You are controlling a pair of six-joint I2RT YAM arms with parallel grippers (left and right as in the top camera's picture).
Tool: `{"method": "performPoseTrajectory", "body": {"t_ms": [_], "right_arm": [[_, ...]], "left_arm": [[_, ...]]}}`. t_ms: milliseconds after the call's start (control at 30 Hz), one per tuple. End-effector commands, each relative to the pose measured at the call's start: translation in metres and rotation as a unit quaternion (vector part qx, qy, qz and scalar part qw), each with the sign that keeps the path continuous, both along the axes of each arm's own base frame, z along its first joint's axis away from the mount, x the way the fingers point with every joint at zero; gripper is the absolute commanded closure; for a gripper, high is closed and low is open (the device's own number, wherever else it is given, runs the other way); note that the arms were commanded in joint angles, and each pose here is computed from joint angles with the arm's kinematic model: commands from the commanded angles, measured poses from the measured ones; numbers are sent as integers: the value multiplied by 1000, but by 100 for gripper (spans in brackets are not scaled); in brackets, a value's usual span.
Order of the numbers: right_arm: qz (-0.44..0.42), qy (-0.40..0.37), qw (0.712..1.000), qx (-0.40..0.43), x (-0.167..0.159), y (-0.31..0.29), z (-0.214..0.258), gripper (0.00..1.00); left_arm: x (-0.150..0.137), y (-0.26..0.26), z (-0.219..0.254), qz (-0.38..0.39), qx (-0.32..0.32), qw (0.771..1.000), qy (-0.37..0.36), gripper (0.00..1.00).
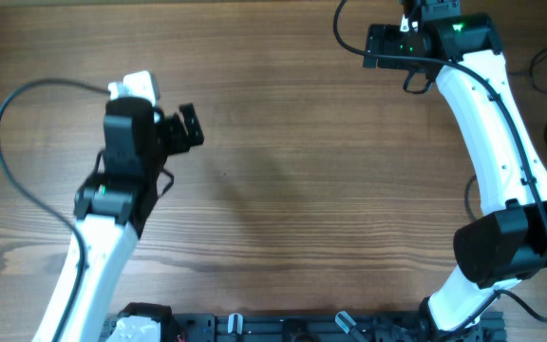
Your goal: Untangle cables
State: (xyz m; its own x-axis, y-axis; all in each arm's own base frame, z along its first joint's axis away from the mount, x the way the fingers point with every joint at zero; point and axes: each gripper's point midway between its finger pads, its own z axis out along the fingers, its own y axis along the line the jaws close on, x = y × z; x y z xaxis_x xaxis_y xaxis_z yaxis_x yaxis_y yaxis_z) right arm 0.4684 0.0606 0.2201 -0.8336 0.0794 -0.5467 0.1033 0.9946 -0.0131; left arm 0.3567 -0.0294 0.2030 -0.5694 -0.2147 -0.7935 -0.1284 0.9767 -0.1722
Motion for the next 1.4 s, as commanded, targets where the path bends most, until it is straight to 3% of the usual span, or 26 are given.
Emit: {"method": "performPoseTrajectory", "body": {"t_ms": [0,267,533,1367], "right_arm": [[-3,-19,1000,-6,2,-2,14,0],[-3,-19,1000,-6,2,-2,15,0],[-3,-19,1000,-6,2,-2,14,0],[-3,-19,1000,-6,2,-2,15,0]], "left_arm": [[-26,10,8,27,-18,999,-37,0],[-77,32,-3,67,-46,991,-111,0],[-104,35,-17,74,-67,983,-156,0],[-126,37,-32,78,-98,966,-225,0]]}}
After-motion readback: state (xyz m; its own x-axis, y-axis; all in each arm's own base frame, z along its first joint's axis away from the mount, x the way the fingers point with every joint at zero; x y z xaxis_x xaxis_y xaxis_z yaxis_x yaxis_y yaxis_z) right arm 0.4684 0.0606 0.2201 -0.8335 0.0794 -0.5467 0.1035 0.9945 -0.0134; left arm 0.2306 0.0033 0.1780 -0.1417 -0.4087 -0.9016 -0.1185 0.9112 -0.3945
